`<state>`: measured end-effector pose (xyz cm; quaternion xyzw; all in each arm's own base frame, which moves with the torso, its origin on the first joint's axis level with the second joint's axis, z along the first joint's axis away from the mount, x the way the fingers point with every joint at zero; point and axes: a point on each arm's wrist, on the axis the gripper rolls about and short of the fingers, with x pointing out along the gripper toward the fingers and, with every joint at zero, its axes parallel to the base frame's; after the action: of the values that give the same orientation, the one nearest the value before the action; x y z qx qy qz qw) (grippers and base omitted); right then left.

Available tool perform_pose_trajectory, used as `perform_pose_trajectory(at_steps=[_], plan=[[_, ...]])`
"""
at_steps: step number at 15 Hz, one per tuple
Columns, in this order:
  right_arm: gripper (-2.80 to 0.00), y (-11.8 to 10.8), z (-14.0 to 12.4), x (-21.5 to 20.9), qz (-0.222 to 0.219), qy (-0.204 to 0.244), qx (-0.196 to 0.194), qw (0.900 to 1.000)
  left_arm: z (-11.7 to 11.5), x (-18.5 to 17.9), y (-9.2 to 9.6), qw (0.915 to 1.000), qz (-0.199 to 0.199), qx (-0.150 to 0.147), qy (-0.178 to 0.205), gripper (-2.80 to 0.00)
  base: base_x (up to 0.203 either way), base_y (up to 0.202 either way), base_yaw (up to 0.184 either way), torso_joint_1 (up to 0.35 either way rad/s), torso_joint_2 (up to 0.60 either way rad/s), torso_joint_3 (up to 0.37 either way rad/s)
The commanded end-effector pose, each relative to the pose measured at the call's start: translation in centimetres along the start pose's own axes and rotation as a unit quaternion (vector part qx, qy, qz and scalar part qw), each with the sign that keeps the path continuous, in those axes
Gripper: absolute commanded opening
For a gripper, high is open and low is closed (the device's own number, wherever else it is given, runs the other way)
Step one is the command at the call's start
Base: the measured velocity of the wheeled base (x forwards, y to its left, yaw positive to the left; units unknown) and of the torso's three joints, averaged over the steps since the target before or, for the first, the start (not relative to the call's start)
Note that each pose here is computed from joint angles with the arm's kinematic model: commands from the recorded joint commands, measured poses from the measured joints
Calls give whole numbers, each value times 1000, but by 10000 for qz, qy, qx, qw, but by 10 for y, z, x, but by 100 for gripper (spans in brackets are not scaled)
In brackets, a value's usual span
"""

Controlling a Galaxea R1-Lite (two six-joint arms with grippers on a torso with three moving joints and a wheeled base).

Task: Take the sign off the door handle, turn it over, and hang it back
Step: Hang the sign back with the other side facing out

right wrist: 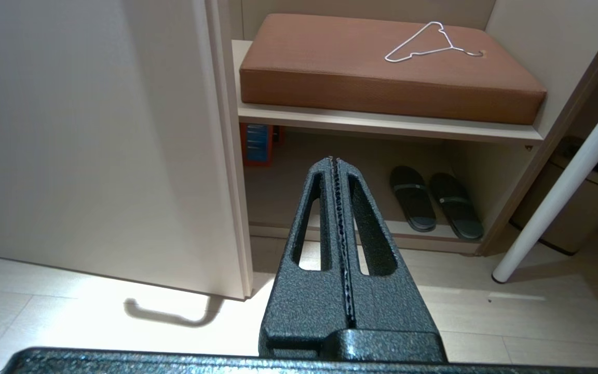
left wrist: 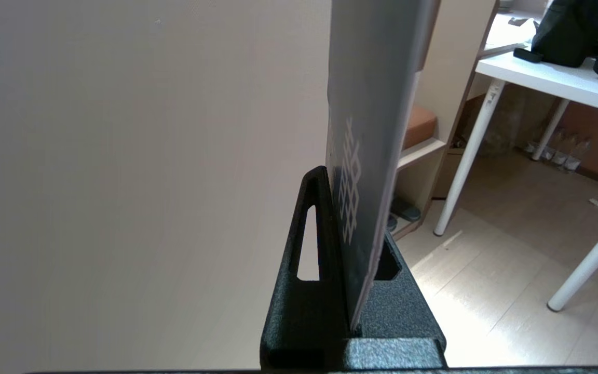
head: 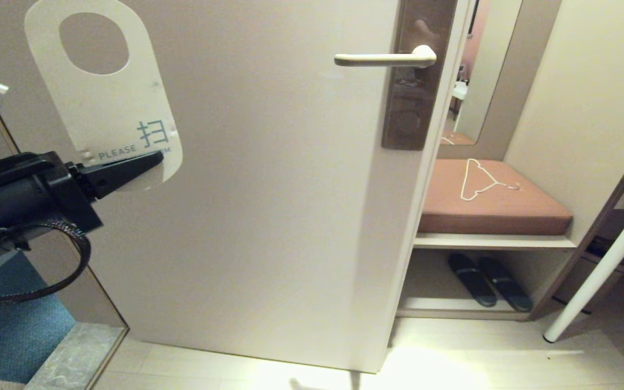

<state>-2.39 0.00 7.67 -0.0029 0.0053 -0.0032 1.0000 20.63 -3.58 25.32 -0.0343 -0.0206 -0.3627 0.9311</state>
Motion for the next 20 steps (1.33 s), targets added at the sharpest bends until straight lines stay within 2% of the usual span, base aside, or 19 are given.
perform_pose_trajectory(at_steps=[1, 8, 14, 20], plan=[[-280, 0, 0, 0, 1, 8, -2, 10000, -8, 20, 6, 9997, -146, -122, 161, -280, 0, 0, 0, 0, 0, 0], [-280, 0, 0, 0, 1, 8, -2, 10000, -1, 71, 11, 9992, -372, -87, 97, -280, 0, 0, 0, 0, 0, 0], [-280, 0, 0, 0, 1, 8, -2, 10000, -5, 105, -12, 9979, -627, -91, 103, -280, 0, 0, 0, 0, 0, 0], [-280, 0, 0, 0, 1, 1, -2, 10000, -10, 129, -10, 9973, -701, 142, 132, -280, 0, 0, 0, 0, 0, 0]])
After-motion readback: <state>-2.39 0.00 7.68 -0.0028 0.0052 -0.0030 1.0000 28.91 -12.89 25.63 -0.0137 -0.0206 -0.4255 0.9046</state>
